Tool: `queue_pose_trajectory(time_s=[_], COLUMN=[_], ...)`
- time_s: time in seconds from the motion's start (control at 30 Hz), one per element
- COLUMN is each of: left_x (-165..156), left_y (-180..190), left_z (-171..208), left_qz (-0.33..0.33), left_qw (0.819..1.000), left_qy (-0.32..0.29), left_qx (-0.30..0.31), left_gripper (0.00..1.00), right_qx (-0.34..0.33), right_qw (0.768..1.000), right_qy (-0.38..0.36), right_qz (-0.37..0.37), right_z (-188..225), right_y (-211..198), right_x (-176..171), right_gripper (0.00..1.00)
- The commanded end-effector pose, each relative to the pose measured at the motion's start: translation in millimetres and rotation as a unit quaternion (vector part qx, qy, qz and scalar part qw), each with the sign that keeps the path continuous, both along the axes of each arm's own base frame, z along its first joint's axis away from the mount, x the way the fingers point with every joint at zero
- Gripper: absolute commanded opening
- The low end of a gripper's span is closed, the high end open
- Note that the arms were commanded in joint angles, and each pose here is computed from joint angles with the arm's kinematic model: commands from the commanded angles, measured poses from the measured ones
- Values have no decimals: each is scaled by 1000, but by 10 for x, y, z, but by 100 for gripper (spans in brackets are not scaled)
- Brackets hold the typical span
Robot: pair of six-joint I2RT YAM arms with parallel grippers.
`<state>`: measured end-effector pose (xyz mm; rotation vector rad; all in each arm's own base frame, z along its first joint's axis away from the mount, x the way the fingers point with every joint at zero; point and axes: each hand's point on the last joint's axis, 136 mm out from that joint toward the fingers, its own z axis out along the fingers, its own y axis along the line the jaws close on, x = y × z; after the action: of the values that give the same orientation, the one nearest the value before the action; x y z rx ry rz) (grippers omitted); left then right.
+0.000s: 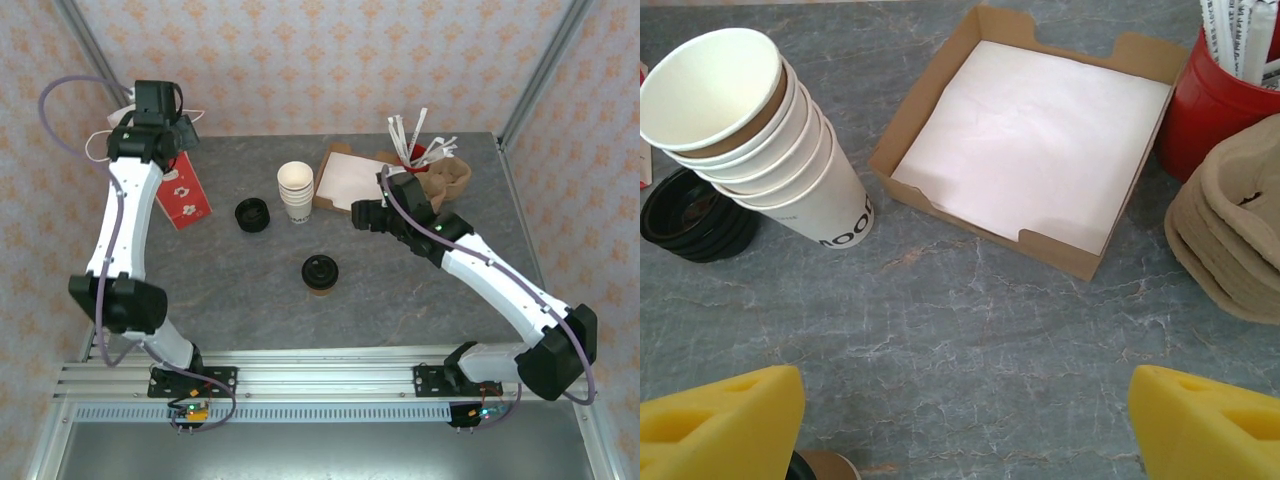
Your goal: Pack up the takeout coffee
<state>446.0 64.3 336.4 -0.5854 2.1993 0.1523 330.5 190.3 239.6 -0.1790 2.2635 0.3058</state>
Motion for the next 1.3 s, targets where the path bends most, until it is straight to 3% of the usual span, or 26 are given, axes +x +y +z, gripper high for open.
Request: queue_pose_trajectory(time_s=[0.0, 0.2, 0.27, 0.63, 0.77, 0.9, 1.13, 1.27], left_x=[0, 244, 363, 652, 640, 464, 32, -182], left_y=[129, 276, 313, 427, 431, 500, 504, 429], left_z=[-122, -295, -472, -688, -545, -271, 271, 573], left_qz=[0, 3, 2, -7, -9, 9, 34, 35], left_qw=[998, 996, 994, 992, 994, 994, 996, 996], left_qy=[52, 85, 107, 124, 107, 94, 39, 6], left_qx=[18, 33, 35, 26, 30, 54, 72, 85], left_gripper=[55, 52, 48, 21, 9, 0, 0, 0], right_qx=[2, 4, 6, 9, 13, 42, 181, 194], right_qw=[1000, 1000, 1000, 998, 995, 981, 940, 932], right_qy=[0, 13, 21, 55, 87, 167, 271, 291], right_qz=[16, 15, 17, 18, 54, 93, 96, 96], right_z=[-35, -157, -196, -375, -482, -681, -899, -1050], right_y=[78, 99, 117, 175, 276, 404, 739, 821], right_x=[16, 13, 12, -9, -131, -391, -691, -776], right_gripper=[85, 85, 85, 85, 84, 85, 89, 91])
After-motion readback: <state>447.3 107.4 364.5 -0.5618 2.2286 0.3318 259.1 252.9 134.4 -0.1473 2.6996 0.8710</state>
